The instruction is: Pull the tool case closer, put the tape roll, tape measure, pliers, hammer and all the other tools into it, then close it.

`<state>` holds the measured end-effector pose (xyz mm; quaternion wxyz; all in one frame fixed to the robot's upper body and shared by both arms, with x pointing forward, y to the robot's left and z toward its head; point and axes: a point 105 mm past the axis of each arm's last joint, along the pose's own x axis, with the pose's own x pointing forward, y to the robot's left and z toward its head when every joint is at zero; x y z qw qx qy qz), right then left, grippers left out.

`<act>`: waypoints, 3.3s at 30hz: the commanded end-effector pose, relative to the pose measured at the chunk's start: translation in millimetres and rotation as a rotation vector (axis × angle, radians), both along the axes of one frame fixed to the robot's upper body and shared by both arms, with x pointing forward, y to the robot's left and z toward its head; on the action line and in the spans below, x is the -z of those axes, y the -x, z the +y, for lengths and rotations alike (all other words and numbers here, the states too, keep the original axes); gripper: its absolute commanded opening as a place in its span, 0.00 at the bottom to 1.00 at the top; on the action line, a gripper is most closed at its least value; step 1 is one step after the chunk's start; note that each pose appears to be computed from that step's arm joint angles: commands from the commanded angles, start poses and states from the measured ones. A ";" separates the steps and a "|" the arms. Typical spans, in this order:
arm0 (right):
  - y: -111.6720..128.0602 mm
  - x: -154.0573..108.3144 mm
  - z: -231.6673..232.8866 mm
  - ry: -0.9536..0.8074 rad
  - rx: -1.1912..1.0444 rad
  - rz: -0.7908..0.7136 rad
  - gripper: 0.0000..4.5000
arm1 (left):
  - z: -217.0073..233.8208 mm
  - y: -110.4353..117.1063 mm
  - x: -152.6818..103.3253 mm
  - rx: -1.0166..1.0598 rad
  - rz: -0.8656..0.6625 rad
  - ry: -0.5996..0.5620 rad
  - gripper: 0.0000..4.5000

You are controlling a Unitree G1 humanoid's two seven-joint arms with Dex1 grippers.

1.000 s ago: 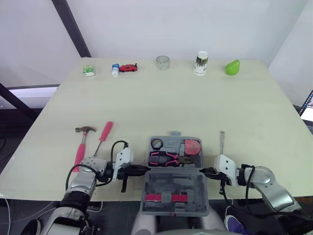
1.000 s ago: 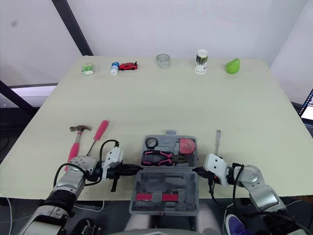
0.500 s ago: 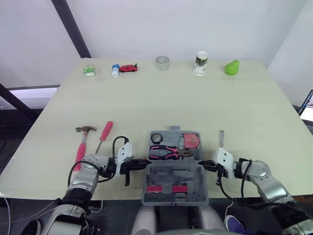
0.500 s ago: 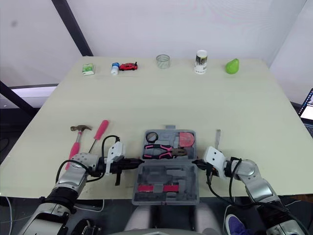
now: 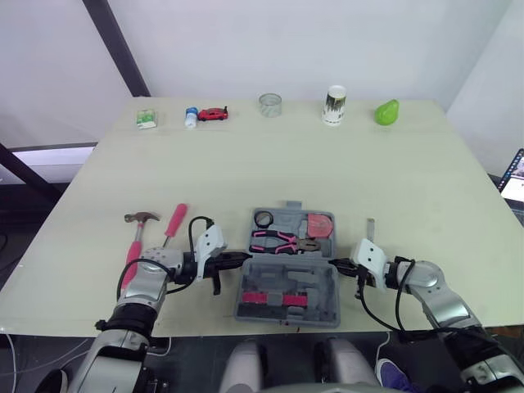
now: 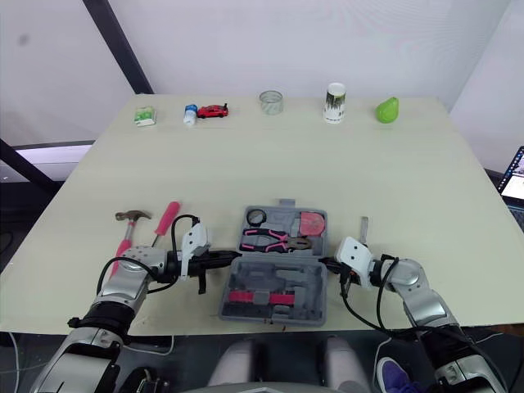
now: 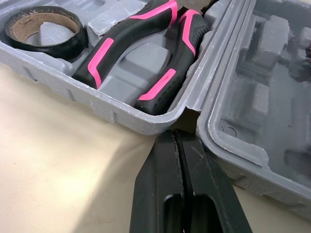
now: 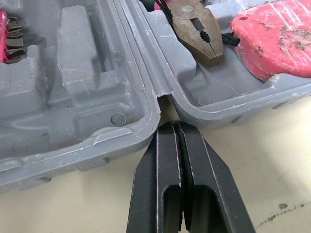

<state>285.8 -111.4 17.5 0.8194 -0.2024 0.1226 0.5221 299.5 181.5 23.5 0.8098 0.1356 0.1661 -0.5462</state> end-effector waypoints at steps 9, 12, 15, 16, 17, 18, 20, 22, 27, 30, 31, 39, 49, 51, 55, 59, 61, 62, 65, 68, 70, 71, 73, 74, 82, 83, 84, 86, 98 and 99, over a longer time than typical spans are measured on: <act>-12.3 -17.2 9.8 -0.028 -0.018 -0.099 0.01 | -16.1 1.5 -6.7 0.067 -0.019 0.027 0.00; -14.6 -18.0 10.5 -0.029 -0.014 -0.106 0.01 | -17.2 0.9 -7.3 0.065 -0.023 0.031 0.00; -16.6 -19.3 11.2 -0.033 -0.005 -0.118 0.01 | -18.0 -0.2 -8.5 0.060 -0.026 0.040 0.00; -17.1 -19.4 11.1 -0.033 -0.003 -0.120 0.01 | -18.1 -0.3 -8.6 0.061 -0.026 0.040 0.00; -17.9 -19.4 10.5 -0.030 0.002 -0.124 0.01 | -18.2 -0.4 -8.6 0.060 -0.027 0.040 0.00; -18.4 -19.2 10.0 -0.029 0.005 -0.126 0.01 | -18.6 -0.6 -8.8 0.060 -0.028 0.041 0.00; -19.0 -19.0 9.2 -0.027 0.008 -0.129 0.01 | -19.7 -1.5 -9.1 0.059 -0.031 0.042 0.00; -19.5 -18.8 8.5 -0.025 0.010 -0.130 0.01 | -21.7 -3.2 -9.9 0.059 -0.035 0.045 0.00; -21.2 -18.8 7.2 -0.023 0.019 -0.134 0.01 | -25.0 -9.3 -12.3 0.049 -0.047 0.055 0.00; -20.3 -18.5 7.4 -0.028 0.019 -0.127 0.01 | -23.6 -10.5 -12.5 0.046 -0.048 0.051 0.00; -19.3 -18.1 7.8 -0.030 0.016 -0.122 0.01 | -23.0 -10.7 -12.5 0.045 -0.050 0.048 0.00; -15.9 -16.4 10.0 -0.039 0.008 -0.103 0.01 | -19.6 -10.6 -12.2 0.043 -0.048 0.042 0.00; -10.4 -14.3 15.5 -0.047 -0.019 -0.076 0.01 | -11.9 -10.1 -14.1 0.027 -0.051 0.034 0.00; -9.9 -14.0 16.1 -0.048 -0.022 -0.072 0.01 | -11.6 -9.5 -14.2 0.028 -0.050 0.033 0.00; -8.5 -12.5 17.9 -0.048 -0.029 -0.062 0.01 | -10.3 -7.0 -13.0 0.030 -0.044 0.031 0.00; -6.3 -10.9 20.8 -0.051 -0.037 -0.050 0.01 | -8.6 -6.6 -12.5 0.026 -0.042 0.028 0.00; -5.4 -10.3 21.8 -0.051 -0.042 -0.043 0.01 | -8.6 -6.3 -12.3 0.027 -0.040 0.027 0.00; -4.5 -9.9 22.4 -0.052 -0.047 -0.035 0.01 | -8.7 -6.2 -12.2 0.028 -0.039 0.028 0.00; -4.3 -9.8 22.4 -0.047 -0.048 -0.033 0.01 | -9.5 -6.0 -11.5 0.030 -0.037 0.028 0.00; -5.2 -9.7 21.0 -0.037 -0.043 -0.040 0.01 | -11.3 -5.2 -10.5 0.035 -0.033 0.030 0.00; -5.7 -9.7 20.3 -0.034 -0.041 -0.042 0.01 | -13.0 -4.2 -9.6 0.041 -0.030 0.033 0.00; -6.2 -10.0 19.8 -0.031 -0.037 -0.048 0.01 | -13.7 -3.7 -9.4 0.043 -0.029 0.034 0.00; -7.4 -10.6 19.2 -0.029 -0.030 -0.058 0.01 | -14.3 -3.1 -9.3 0.047 -0.028 0.036 0.00; -7.8 -10.9 19.1 -0.028 -0.029 -0.062 0.01 | -14.5 -2.7 -9.3 0.049 -0.026 0.036 0.00; -9.5 -12.8 22.4 -0.032 -0.029 -0.077 0.01 | -13.4 -0.6 -10.0 0.055 -0.019 0.041 0.00; -9.4 -12.7 22.8 -0.032 -0.030 -0.077 0.01 | -13.1 -0.6 -10.0 0.053 -0.019 0.041 0.00; -9.2 -12.6 23.1 -0.032 -0.031 -0.077 0.01 | -12.6 -0.7 -9.9 0.051 -0.020 0.040 0.00; -9.8 -12.7 23.5 -0.032 -0.030 -0.080 0.01 | -11.7 -0.9 -9.8 0.049 -0.021 0.037 0.00; -9.2 -12.4 23.9 -0.033 -0.027 -0.085 0.01 | -7.7 -1.1 -6.9 0.040 -0.023 0.018 0.00; -9.5 -12.2 23.3 -0.031 -0.023 -0.086 0.01 | -7.1 -1.5 -7.1 0.036 -0.024 0.018 0.00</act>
